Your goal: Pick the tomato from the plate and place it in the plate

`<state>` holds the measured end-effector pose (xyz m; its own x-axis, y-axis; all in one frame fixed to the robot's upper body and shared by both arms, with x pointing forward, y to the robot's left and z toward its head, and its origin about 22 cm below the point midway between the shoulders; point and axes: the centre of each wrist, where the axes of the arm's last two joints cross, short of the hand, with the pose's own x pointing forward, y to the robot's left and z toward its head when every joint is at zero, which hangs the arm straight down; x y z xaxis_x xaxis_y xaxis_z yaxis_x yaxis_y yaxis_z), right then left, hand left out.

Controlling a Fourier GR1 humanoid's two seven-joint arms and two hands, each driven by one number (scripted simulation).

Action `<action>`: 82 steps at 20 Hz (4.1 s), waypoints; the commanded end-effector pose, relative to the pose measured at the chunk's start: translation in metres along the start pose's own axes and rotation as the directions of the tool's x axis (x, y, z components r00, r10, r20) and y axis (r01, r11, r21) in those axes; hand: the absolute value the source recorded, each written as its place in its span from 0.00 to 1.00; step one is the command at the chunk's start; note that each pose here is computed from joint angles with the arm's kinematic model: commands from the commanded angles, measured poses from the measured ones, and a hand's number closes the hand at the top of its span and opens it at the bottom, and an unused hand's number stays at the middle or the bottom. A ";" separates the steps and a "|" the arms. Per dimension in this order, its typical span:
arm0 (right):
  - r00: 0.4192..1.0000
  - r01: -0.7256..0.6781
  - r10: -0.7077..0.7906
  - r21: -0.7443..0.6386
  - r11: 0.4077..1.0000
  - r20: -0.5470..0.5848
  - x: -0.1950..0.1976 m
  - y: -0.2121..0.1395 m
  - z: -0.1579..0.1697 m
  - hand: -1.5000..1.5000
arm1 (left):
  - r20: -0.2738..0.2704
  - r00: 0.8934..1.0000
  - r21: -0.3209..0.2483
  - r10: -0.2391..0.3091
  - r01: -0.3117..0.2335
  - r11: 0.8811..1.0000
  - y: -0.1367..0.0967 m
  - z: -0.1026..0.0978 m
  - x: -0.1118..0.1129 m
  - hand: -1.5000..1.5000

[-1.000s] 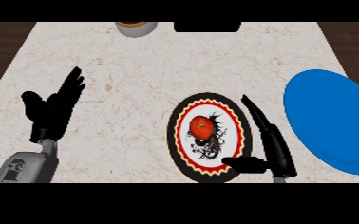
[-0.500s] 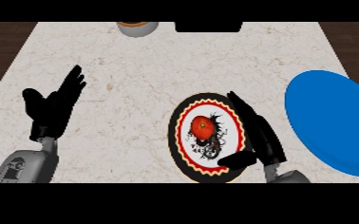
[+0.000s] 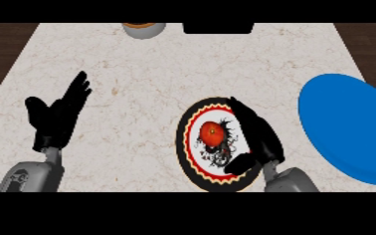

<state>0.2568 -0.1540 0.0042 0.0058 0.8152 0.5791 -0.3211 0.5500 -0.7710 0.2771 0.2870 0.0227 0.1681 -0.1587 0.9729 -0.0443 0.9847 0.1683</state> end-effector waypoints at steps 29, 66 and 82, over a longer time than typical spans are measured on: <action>0.985 -0.170 0.164 0.224 0.960 0.046 0.035 0.049 -0.048 1.00 | -0.007 1.000 -0.002 0.017 -0.017 1.000 0.002 0.000 0.010 0.50; 0.890 -0.287 -0.196 -0.839 0.462 -0.412 -0.016 -0.121 -0.025 1.00 | -0.009 1.000 -0.001 -0.002 0.002 1.000 -0.011 -0.013 0.002 0.50; 0.782 -0.296 -0.252 -0.695 0.655 -0.570 -0.175 -0.162 0.022 1.00 | 0.022 1.000 -0.004 -0.006 0.006 1.000 -0.010 0.012 0.006 0.50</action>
<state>0.2923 -0.3615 0.0429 0.6165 0.6297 0.4727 0.4883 0.1652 -0.8569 0.2761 0.2872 0.0233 0.1600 -0.1626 0.9736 -0.0440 0.9842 0.1716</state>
